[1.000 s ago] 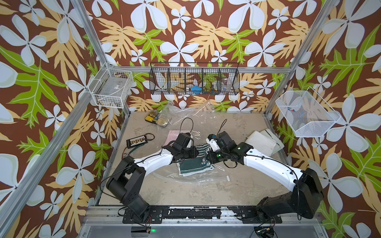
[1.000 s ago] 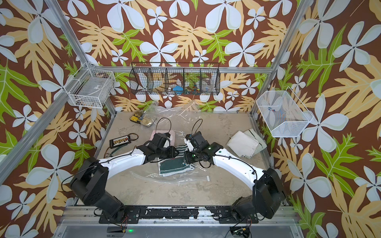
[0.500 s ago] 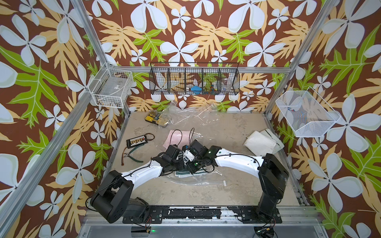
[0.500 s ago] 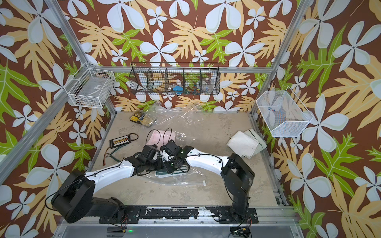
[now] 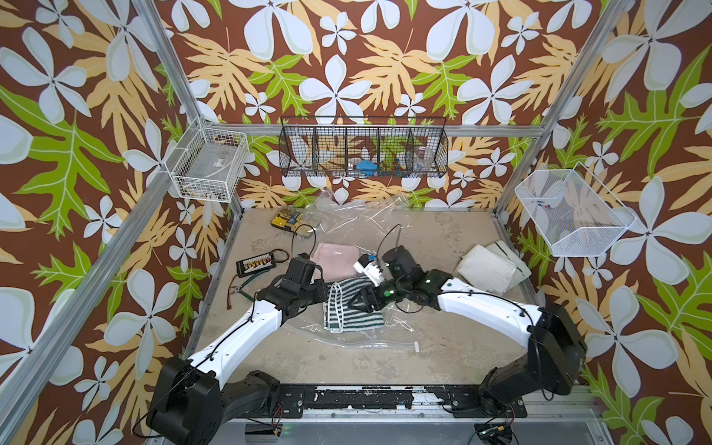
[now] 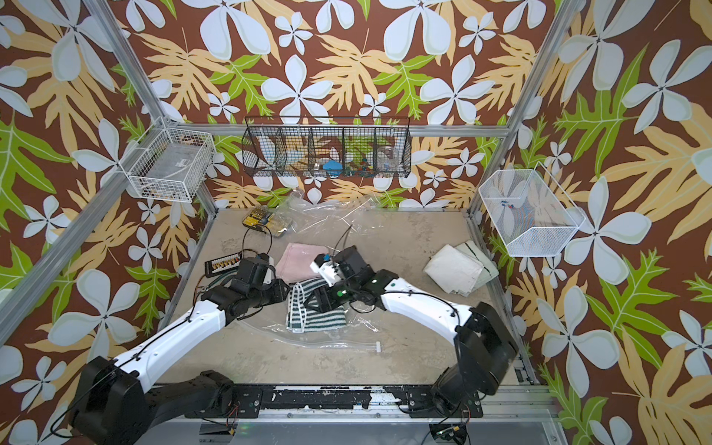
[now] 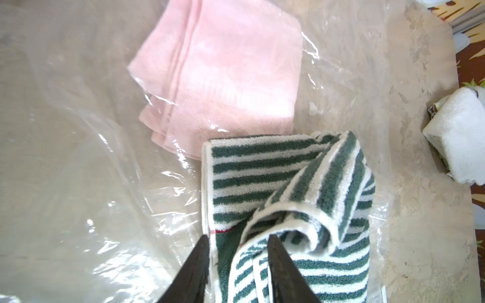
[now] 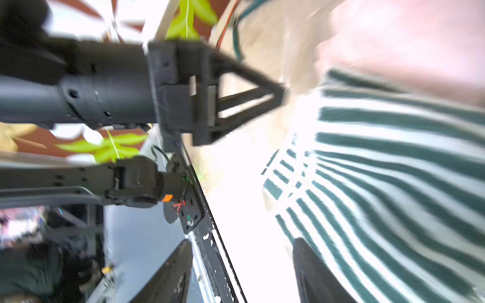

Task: Place the folded towel into the vacuum bag
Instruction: Pick up the towel from the vacuum bag.

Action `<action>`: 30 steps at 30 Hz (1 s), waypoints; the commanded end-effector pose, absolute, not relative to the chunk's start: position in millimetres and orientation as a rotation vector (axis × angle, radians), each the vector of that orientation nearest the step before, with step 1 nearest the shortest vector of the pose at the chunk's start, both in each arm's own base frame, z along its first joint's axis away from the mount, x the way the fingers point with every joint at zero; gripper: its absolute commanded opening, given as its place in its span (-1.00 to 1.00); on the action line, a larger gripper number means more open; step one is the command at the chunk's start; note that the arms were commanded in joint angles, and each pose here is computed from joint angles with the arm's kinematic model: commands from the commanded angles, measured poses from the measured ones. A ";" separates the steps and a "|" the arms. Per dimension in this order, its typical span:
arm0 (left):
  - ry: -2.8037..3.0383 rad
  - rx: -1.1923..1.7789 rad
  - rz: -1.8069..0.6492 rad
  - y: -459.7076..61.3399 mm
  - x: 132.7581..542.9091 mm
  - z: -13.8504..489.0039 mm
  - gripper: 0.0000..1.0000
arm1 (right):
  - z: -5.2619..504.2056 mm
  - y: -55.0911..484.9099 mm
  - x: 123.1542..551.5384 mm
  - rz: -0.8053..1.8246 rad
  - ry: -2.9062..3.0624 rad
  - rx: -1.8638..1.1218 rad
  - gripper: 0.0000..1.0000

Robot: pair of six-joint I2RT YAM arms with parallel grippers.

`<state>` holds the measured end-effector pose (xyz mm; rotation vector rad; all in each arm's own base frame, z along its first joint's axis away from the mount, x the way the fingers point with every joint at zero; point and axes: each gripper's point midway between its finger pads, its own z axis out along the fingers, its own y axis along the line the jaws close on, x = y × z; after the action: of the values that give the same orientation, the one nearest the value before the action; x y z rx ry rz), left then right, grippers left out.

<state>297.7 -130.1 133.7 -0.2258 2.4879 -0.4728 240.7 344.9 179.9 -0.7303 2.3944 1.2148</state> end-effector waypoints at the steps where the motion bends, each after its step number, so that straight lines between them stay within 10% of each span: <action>1: 2.490 -0.178 -0.505 -131.1 292.5 151.9 -0.05 | 152.1 296.6 259.8 1.094 2.507 -0.513 0.26; 9: 2.523 0.053 -0.770 -186.9 285.4 153.4 0.55 | 102.7 273.8 281.0 0.946 2.618 -0.334 0.34; 14: 2.582 0.121 -0.669 -195.1 299.4 124.5 0.57 | 86.3 280.4 280.7 0.990 2.646 -0.326 0.39; 17: 2.573 0.176 -0.652 -204.9 306.6 124.4 0.21 | 80.5 285.2 280.4 1.028 2.652 -0.322 0.40; 19: 2.580 0.137 -0.494 -185.1 314.9 116.6 -0.65 | 75.9 287.3 279.6 1.046 2.662 -0.317 0.41; 21: 2.616 0.061 -0.304 -151.7 317.6 97.5 -0.97 | 73.0 288.7 278.3 1.062 2.669 -0.315 0.41; 30: 2.727 0.033 -0.092 -123.2 315.7 56.5 -0.90 | 82.9 315.4 282.2 1.260 2.628 -0.312 0.45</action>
<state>315.7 -133.7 62.4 0.0199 2.7172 -0.1793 278.5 301.3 70.9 -0.3113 2.6782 1.1593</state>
